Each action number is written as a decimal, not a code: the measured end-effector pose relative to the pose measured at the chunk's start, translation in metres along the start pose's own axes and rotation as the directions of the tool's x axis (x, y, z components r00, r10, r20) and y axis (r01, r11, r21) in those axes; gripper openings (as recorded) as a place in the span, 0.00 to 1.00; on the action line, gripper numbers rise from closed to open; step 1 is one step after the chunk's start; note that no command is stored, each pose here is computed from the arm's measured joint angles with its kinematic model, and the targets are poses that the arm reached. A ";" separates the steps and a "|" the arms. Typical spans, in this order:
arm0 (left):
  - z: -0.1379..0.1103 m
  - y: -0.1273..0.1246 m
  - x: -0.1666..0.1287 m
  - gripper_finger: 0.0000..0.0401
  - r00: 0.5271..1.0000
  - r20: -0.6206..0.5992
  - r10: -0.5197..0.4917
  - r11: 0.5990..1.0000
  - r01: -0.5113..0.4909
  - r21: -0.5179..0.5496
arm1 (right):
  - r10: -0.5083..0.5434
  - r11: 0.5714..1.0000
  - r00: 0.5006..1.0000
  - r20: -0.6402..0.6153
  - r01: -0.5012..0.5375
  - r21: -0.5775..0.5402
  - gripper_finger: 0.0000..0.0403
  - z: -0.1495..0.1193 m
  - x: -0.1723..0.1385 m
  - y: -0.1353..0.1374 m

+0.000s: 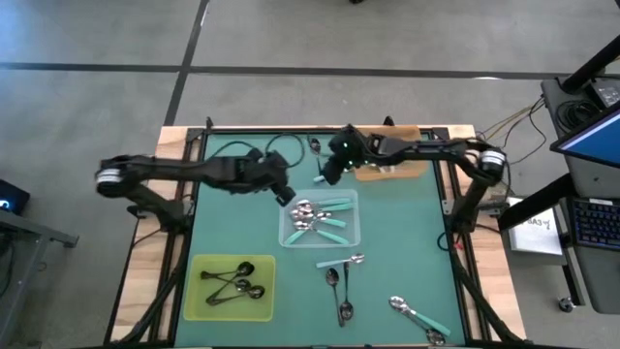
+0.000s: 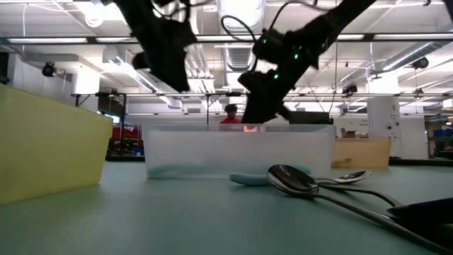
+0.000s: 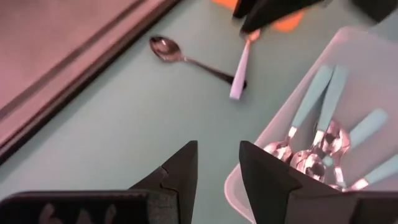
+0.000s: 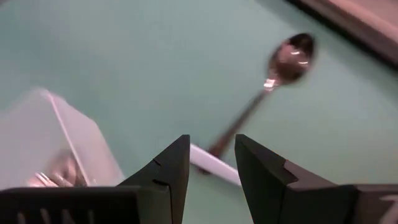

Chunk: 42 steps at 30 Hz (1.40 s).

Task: Sort silverware by color (type)
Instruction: Put the black spoon into the yellow bin

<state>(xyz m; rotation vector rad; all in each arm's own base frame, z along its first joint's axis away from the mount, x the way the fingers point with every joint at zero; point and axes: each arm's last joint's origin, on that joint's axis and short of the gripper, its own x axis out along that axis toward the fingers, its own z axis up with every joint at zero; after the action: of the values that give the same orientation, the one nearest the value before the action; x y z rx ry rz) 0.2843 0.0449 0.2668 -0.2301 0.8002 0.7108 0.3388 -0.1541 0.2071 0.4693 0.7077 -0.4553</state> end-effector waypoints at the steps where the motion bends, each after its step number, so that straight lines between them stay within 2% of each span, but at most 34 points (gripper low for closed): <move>1: -0.002 0.002 -0.007 0.26 1.000 0.027 -0.005 1.000 0.005 -0.006 | 0.033 0.999 0.999 0.003 -0.033 0.031 0.29 0.001 0.007 -0.005; 3: -0.006 0.008 -0.019 0.26 0.998 0.067 -0.003 1.000 0.004 -0.013 | 0.063 0.994 0.998 -0.009 -0.062 0.085 0.29 0.001 0.018 -0.013; 5: -0.008 0.014 -0.030 0.26 0.994 0.106 0.006 1.000 -0.006 -0.007 | 0.046 0.994 0.998 -0.032 -0.042 0.103 0.29 0.002 0.028 -0.019; 11: -0.013 0.031 -0.054 0.26 0.985 0.173 0.008 1.000 -0.013 0.024 | 0.024 0.992 0.999 -0.042 -0.019 0.124 0.32 0.020 0.048 -0.028; 13: -0.013 0.034 -0.061 0.26 0.981 0.193 0.001 0.999 -0.008 0.035 | 0.010 0.993 0.997 -0.079 0.000 0.121 0.35 0.025 0.054 -0.031; 21: -0.017 0.046 -0.077 0.26 0.979 0.203 -0.003 0.995 -0.017 0.095 | -0.056 0.985 0.970 -0.238 0.093 0.148 0.43 0.036 0.083 -0.044; 25: -0.021 0.050 -0.082 0.26 0.981 0.195 0.020 0.994 -0.041 0.105 | -0.066 0.983 0.964 -0.259 0.108 0.150 0.44 0.036 0.096 -0.047; 33: -0.029 0.062 -0.091 0.26 0.978 0.177 0.113 0.984 -0.134 0.115 | -0.174 0.970 0.945 -0.278 0.213 0.118 0.39 0.035 0.105 -0.049; 36: -0.030 0.065 -0.095 0.26 0.977 0.180 0.116 0.985 -0.137 0.109 | -0.225 0.963 0.930 -0.290 0.258 0.081 0.35 0.032 0.105 -0.048; 42: -0.034 0.070 -0.102 0.26 0.976 0.184 0.114 0.988 -0.132 0.086 | -0.247 0.962 0.917 -0.313 0.271 0.035 0.24 0.030 0.104 -0.048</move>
<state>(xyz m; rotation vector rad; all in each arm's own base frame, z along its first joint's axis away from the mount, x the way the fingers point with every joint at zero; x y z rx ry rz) 0.1694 0.0324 0.3222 -0.0276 0.6797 0.7951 0.3977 -0.2335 0.1418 0.5281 1.0634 -0.6697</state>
